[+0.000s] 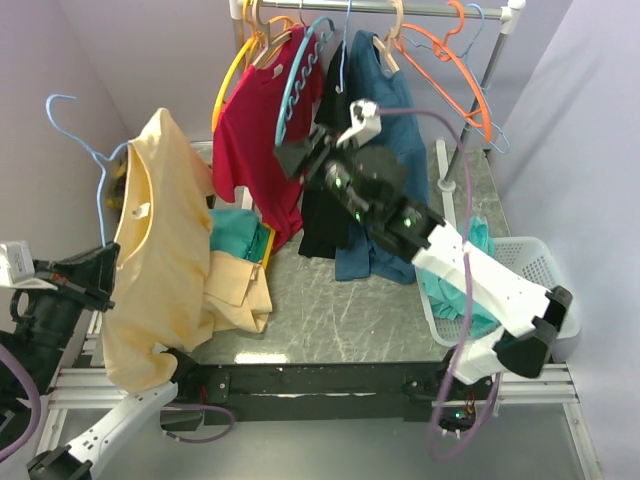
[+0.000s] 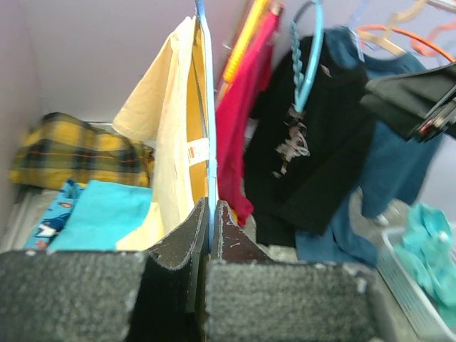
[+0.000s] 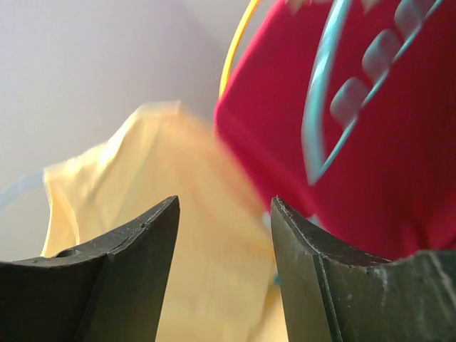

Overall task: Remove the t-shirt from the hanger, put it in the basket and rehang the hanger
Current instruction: Place the hanger at the clothesline, then remove the T-shirt from the hanger.

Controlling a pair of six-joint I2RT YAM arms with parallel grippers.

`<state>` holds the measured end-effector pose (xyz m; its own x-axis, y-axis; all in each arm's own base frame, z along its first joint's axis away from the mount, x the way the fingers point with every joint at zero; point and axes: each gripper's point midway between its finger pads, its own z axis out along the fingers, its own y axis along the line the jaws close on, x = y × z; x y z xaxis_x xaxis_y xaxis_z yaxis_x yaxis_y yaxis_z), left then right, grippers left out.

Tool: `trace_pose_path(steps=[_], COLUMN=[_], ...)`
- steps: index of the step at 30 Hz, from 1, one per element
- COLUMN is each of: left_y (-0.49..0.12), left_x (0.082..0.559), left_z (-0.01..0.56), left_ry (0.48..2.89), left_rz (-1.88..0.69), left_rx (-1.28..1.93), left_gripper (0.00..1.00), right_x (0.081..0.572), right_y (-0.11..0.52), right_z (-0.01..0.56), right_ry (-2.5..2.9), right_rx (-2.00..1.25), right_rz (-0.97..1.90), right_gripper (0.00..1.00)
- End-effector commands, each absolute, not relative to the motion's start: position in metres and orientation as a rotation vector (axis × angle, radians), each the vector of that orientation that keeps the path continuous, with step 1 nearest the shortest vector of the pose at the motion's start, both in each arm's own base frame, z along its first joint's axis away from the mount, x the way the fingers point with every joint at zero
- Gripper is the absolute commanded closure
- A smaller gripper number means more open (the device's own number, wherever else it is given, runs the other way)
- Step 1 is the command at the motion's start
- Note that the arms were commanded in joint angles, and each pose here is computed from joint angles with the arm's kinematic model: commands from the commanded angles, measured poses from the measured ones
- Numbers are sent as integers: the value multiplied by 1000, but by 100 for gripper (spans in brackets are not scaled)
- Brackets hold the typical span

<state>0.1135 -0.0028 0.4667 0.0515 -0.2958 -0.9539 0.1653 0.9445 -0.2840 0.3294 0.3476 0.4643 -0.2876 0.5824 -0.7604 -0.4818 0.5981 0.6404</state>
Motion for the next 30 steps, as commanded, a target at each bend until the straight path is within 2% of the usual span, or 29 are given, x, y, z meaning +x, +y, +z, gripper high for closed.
trace_pose_path(steps=[1, 7, 11, 15, 20, 28, 30], left_y=[-26, -56, -90, -97, -87, -118, -122], left_x=[96, 88, 61, 48, 54, 32, 34], left_z=[472, 452, 445, 447, 489, 542, 551], left_ry=[1431, 1470, 1418, 1380, 1315, 1172, 1157], left_rz=[-476, -560, -690, -721, -704, -899, -919], left_rx=[33, 224, 495, 586, 472, 639, 641], left_gripper=[99, 99, 99, 99, 99, 99, 99], right_x=[295, 251, 225, 205, 186, 157, 152], right_y=[335, 326, 310, 296, 271, 245, 231], right_z=[443, 432, 443, 452, 479, 510, 520], right_ry=[1595, 1613, 1575, 1517, 1447, 1336, 1279], right_rx=[15, -133, -242, -383, -402, -462, -448], right_rz=[947, 914, 911, 858, 869, 910, 911], right_gripper=[38, 36, 34, 33, 33, 32, 28])
